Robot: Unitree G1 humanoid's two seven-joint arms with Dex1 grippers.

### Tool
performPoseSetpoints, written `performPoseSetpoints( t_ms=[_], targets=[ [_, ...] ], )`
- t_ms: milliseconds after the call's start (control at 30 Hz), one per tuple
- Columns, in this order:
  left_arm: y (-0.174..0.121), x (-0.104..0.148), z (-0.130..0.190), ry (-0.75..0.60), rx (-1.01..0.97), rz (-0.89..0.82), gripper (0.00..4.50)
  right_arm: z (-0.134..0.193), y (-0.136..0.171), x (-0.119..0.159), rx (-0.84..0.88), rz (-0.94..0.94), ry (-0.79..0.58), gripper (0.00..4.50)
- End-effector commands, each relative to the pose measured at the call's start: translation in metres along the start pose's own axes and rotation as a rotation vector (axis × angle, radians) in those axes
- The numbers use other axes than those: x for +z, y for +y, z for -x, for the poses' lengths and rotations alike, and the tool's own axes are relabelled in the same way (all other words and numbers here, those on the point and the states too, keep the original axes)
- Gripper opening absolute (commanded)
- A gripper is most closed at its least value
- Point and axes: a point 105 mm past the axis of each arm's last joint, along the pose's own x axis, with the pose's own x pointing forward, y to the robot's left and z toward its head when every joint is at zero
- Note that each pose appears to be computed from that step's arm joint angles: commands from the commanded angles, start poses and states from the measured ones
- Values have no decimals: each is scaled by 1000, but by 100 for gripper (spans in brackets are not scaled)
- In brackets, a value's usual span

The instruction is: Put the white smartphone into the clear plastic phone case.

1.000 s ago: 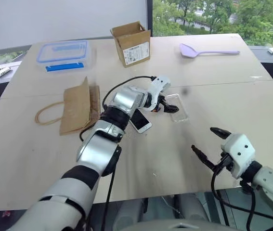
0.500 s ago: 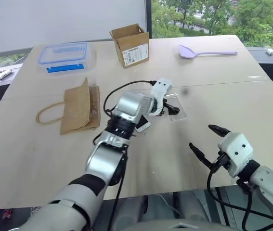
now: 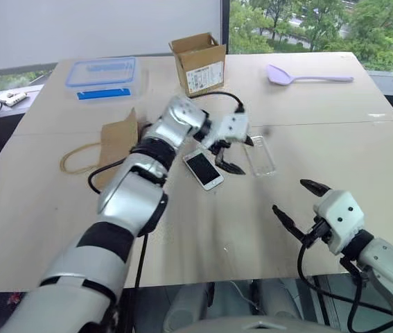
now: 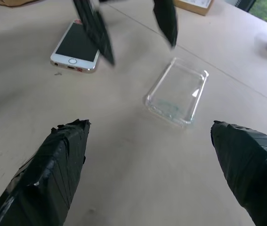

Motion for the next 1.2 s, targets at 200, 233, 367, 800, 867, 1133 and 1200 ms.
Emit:
performPoseSetpoints(
  t_ms=[200, 233, 367, 800, 867, 1133, 1200],
  targets=[
    [8, -19, -23, 234, 77, -88, 331, 13, 11, 6, -33, 22, -19, 450],
    [8, -22, -25, 250, 82, -80, 299, 15, 12, 5, -30, 25, -17, 450],
    [5, -28, -23, 252, 84, -29, 132, 23, 11, 2, -44, 39, -4, 450],
    [18, 11, 26, -95, 114, 41, 4, 18, 12, 6, -19, 48, -20, 450],
    [20, 19, 41, -154, 110, 45, 4, 16, 11, 6, -7, 45, -21, 450],
    [11, 7, 37, -176, 141, 49, 80, 5, 5, 8, 43, 66, -45, 450],
    [14, 7, 28, -154, 180, 5, 178, 5, 3, 8, 44, 67, -45, 450]
  ],
)
